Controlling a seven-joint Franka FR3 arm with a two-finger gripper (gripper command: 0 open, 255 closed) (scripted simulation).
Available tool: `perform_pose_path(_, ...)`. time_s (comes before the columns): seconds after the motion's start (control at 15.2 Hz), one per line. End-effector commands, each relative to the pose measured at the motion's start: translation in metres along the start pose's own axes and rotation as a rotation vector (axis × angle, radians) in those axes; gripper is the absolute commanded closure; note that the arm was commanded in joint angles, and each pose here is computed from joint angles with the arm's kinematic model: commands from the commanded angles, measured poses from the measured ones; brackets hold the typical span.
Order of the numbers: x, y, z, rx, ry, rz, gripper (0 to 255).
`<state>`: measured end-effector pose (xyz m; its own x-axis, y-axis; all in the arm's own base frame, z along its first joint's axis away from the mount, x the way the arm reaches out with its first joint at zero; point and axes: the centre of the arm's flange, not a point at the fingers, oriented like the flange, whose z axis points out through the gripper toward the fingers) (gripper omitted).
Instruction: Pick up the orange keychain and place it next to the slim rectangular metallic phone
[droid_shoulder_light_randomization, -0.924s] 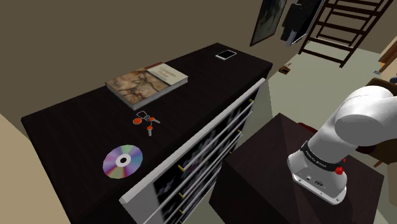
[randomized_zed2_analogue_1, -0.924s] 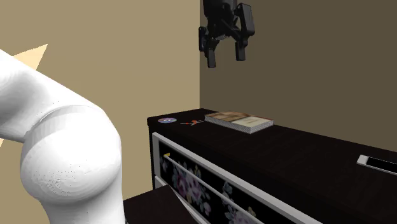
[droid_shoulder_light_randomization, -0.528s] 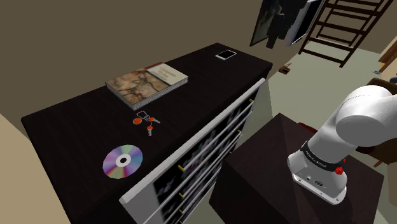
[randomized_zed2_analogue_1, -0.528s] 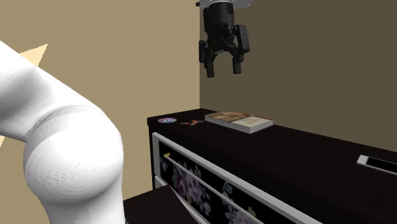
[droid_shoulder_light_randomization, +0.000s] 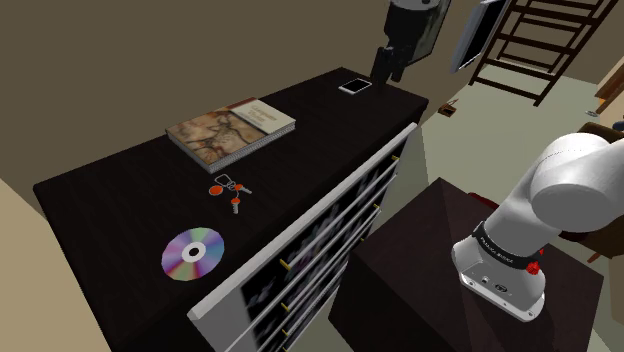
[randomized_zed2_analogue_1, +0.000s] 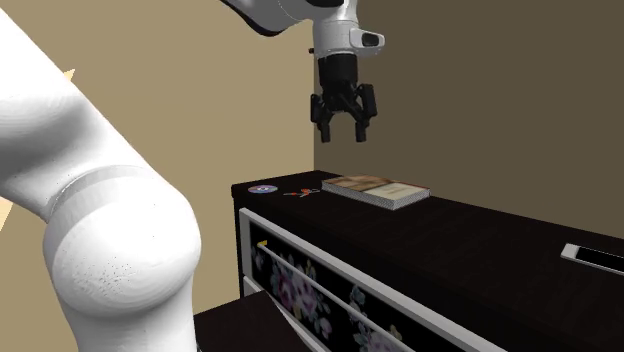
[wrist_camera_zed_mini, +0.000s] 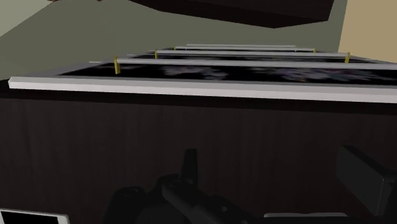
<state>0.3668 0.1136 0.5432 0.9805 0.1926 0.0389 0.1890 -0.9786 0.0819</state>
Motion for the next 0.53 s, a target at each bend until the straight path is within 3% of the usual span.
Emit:
perform_pose_path(0.0,0.014,-0.018,0.013,0.009,0.003,-0.020,0)
perform_pose_path(0.46,0.060,-0.083,0.051,0.038,0.010,-0.089,0)
